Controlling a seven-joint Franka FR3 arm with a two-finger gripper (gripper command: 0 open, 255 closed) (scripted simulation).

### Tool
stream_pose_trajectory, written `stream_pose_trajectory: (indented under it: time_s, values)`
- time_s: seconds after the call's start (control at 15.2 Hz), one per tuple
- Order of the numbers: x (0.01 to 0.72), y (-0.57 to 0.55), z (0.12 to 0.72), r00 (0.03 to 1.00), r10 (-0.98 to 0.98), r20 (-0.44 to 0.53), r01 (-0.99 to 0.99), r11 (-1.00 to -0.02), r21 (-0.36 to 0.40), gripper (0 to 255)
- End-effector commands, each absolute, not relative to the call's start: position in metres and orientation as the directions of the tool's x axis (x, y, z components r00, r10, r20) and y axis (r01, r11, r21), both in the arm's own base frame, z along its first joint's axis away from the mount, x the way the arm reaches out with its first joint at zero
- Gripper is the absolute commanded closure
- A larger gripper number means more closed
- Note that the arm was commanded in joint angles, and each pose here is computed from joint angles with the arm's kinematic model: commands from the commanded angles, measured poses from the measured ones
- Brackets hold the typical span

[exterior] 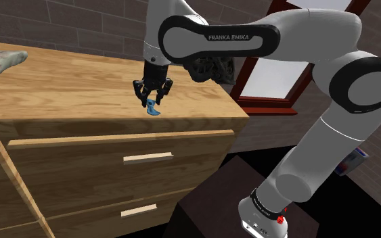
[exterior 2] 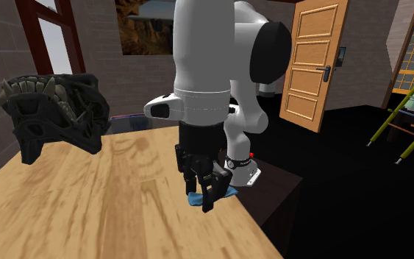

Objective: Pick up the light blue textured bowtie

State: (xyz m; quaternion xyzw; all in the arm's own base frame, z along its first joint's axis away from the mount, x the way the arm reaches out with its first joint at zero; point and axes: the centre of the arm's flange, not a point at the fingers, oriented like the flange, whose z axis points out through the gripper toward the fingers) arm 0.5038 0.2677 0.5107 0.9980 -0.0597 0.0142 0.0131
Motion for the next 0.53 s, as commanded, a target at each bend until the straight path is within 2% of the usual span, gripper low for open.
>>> stream_pose_trajectory:
  time_s: [0.0, 0.46]
  values:
    - [0.505, 0.265, 0.506, 0.992, -0.122, 0.022, -0.123, -0.992, 0.031, 255]
    - [0.505, 0.265, 0.538, 0.992, -0.122, 0.022, -0.123, -0.992, 0.031, 255]
